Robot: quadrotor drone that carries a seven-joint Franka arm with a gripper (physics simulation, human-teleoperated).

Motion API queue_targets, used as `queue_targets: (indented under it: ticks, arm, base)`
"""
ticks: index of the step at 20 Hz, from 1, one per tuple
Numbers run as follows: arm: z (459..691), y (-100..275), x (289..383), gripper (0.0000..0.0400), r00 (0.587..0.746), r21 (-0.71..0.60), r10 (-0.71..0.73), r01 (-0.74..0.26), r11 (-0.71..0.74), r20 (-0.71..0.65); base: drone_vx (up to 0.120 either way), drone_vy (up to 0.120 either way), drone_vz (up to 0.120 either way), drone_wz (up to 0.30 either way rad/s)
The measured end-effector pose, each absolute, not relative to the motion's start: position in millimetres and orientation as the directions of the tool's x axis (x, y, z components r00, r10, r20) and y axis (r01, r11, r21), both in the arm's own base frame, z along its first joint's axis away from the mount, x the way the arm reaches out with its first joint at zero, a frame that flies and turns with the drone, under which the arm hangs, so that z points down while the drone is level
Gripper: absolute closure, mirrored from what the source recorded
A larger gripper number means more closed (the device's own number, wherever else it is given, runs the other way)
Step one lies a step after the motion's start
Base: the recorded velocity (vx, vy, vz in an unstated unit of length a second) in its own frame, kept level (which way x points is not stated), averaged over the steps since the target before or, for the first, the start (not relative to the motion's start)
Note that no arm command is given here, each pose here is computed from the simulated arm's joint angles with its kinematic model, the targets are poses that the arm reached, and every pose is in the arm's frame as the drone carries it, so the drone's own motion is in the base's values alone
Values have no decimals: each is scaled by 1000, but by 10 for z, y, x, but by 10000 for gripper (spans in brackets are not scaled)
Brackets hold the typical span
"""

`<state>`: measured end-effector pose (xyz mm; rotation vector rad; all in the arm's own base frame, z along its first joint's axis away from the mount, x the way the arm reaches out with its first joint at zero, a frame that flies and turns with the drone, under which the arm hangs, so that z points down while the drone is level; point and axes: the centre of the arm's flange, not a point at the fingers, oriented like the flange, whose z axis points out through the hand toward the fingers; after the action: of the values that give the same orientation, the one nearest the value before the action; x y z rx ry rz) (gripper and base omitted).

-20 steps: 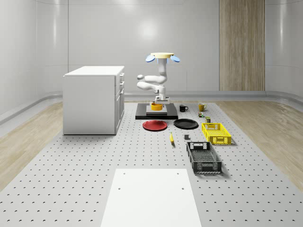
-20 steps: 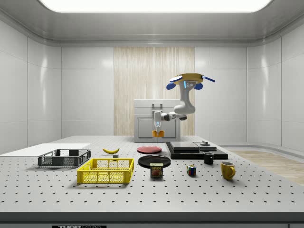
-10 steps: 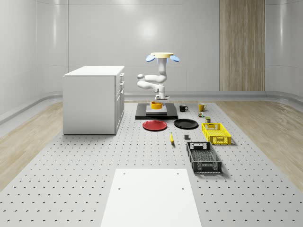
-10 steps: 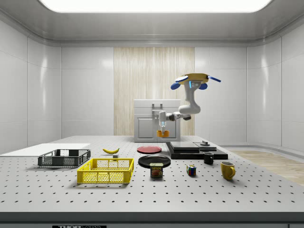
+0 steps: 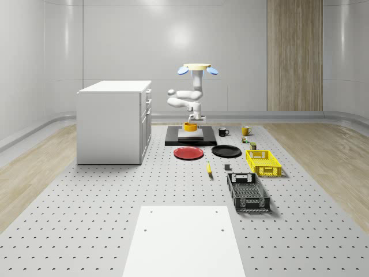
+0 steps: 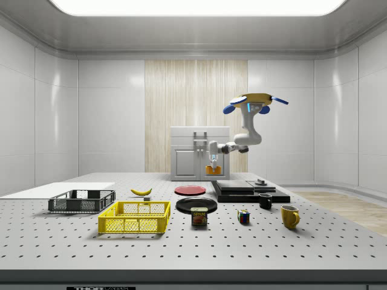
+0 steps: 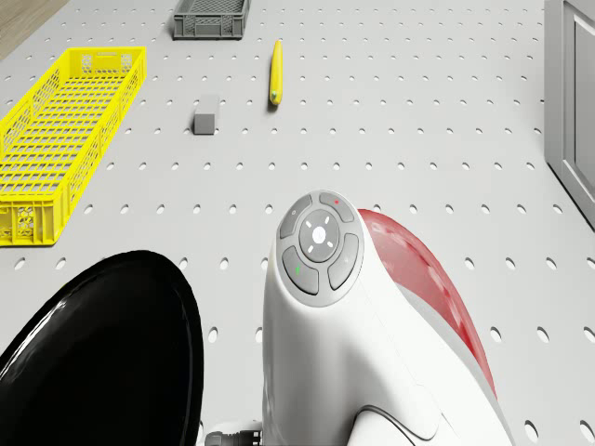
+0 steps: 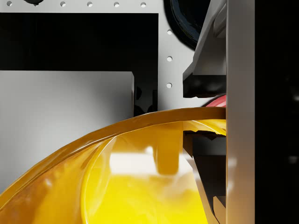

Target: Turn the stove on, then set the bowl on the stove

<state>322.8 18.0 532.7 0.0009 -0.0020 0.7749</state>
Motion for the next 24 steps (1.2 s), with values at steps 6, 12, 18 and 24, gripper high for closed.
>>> queue_targets:
  ticks: [6,12,18,24]
  arm:
    - [5327,180,3228,298,714,0,700,-700,714,2]
    - [5327,180,3228,298,714,0,700,-700,714,2]
    - [5327,181,3228,298,714,0,700,-700,714,2]
    - [5327,181,3228,298,714,0,700,-700,714,2]
  base:
    - [-120,0,0,0]
    - [-120,0,0,0]
    - [-120,0,0,0]
    - [-107,0,0,0]
